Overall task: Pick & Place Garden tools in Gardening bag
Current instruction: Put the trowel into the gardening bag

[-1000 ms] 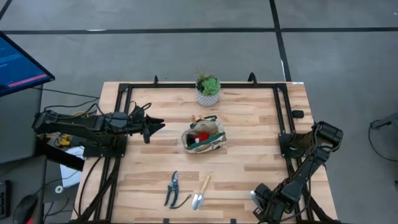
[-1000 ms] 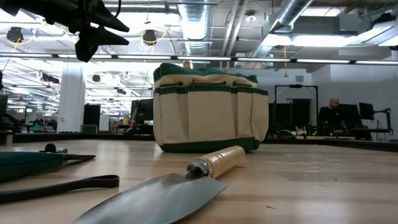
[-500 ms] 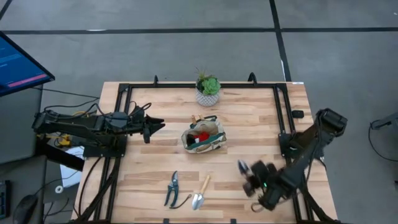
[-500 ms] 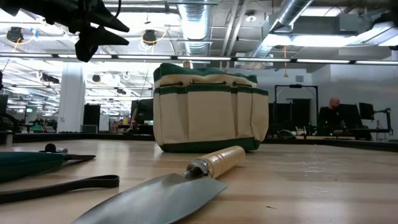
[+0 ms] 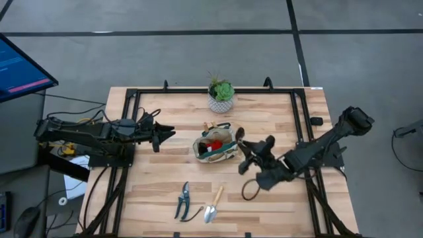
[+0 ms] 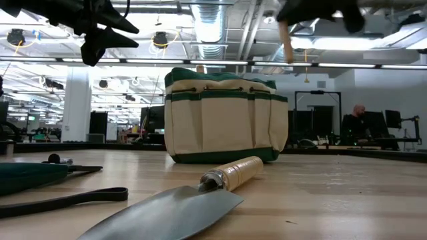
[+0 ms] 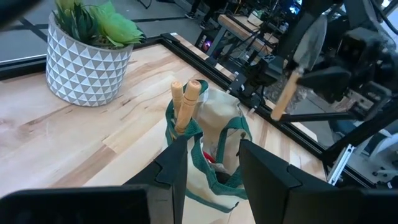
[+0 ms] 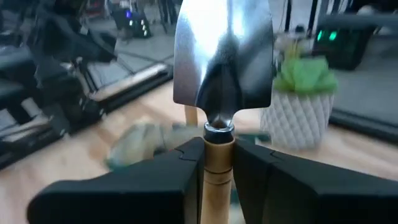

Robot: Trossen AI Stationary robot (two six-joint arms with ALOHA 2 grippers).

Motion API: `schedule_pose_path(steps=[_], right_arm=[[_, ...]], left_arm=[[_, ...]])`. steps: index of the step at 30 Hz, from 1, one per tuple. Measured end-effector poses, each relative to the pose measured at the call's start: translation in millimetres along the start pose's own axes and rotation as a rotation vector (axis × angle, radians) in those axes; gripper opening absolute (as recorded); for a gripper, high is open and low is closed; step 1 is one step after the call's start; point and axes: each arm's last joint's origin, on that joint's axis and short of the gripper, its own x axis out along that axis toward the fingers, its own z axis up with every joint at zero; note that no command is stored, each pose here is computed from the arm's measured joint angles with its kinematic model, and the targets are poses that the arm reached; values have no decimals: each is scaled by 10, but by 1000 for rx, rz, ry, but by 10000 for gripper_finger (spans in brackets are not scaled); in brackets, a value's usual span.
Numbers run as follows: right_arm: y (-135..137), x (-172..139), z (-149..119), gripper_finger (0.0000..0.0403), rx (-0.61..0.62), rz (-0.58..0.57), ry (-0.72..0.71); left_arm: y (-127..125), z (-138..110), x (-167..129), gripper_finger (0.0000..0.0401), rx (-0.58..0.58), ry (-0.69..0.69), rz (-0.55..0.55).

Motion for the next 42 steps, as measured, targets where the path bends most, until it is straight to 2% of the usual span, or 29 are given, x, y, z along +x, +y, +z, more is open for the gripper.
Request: schedule_pose_path(steps=[5, 8, 10, 15, 17, 18, 21, 23, 26, 28, 31, 34, 38, 42], right_arm=[[106, 193, 55, 45, -31, -6, -41], [195, 255, 80, 45, 21, 44, -38], [218, 270, 43, 45, -16, 75, -24], [294, 320, 83, 45, 4, 156, -36], [357, 307, 284, 45, 25, 305, -83], [371, 275, 427, 45, 28, 416, -124], [329, 232, 778, 45, 36, 671, -266], [253, 264, 894, 45, 16, 746, -306], [114, 290, 1083, 45, 6, 796, -359], [55, 282, 1118, 45, -43, 792, -347], [7, 311, 940, 45, -80, 772, -314], [-111, 275, 669, 45, -8, 762, -371], [-371, 138, 261, 45, 136, 612, -428], [-439, 54, 28, 45, 123, 448, -357]], left_arm=[[0, 0, 0, 113, 2, 0, 0], [0, 0, 0, 113, 2, 0, 0], [-1, 1, 0, 113, 3, -1, 0], [-1, 2, -1, 113, 28, -2, -1], [-1, 2, -1, 113, 48, -2, -1], [-1, 2, -1, 113, 56, -2, -2], [-1, 3, -1, 113, 86, -3, -1], [-1, 2, -1, 113, 97, -2, -2], [-7, -1, -2, 113, 87, 10, -21], [-11, -3, -2, 113, 80, 16, -33], [-15, -3, -2, 113, 78, 20, -42], [-16, 0, -2, 113, 77, 17, -44], [-16, 0, -2, 113, 78, 16, -43], [-15, 2, -2, 113, 76, 11, -37]])
